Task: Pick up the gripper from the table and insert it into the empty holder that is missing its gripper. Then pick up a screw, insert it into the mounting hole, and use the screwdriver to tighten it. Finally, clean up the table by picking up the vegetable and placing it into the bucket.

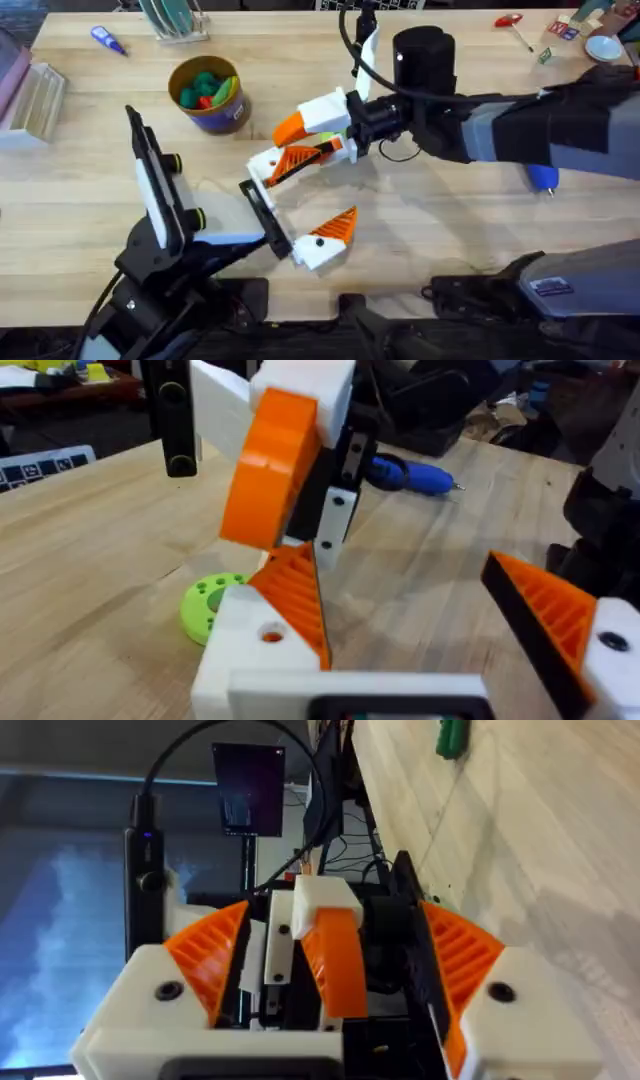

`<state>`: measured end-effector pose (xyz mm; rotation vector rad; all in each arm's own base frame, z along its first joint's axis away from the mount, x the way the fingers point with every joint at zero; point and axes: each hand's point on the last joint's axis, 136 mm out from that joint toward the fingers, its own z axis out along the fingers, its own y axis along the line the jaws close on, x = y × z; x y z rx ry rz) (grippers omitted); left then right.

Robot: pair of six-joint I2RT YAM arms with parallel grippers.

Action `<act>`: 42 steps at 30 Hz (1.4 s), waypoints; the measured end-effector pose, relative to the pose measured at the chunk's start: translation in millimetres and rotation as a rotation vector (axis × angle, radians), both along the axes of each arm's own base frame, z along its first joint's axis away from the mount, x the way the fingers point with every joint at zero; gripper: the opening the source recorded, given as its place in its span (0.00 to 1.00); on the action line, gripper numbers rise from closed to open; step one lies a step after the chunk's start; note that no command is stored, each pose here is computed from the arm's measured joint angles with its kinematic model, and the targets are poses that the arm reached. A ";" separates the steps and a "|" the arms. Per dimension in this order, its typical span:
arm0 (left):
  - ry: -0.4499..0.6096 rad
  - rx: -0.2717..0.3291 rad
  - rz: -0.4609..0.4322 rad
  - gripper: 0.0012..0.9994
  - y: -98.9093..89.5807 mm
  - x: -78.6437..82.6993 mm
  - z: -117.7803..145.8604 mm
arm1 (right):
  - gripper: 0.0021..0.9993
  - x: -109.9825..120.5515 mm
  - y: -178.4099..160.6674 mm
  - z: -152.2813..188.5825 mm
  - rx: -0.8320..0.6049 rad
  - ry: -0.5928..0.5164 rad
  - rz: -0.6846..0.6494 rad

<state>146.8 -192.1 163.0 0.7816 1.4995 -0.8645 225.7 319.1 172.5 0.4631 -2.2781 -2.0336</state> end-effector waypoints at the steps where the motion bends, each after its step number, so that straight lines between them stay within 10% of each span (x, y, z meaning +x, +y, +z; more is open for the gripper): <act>1: 0.000 0.000 0.000 0.99 0.1 0.1 0.0 | 0.93 0.2 0.0 0.0 0.000 -0.001 -0.001; 14: 0.000 0.000 0.000 0.99 0.0 -0.1 0.0 | 0.92 12.3 -17.7 4.1 0.027 -0.009 -0.013; 26: 0.000 0.000 0.000 0.99 0.0 0.0 0.0 | 0.60 0.5 -24.3 -7.0 0.003 0.048 0.028; 38: 0.001 0.000 0.000 0.98 0.0 0.0 -0.2 | 0.03 -1.2 -24.6 -5.1 0.017 0.028 0.043; 42: 0.001 0.000 0.000 0.99 0.0 0.0 -0.2 | 0.01 -0.7 -24.6 -5.2 0.016 0.027 0.041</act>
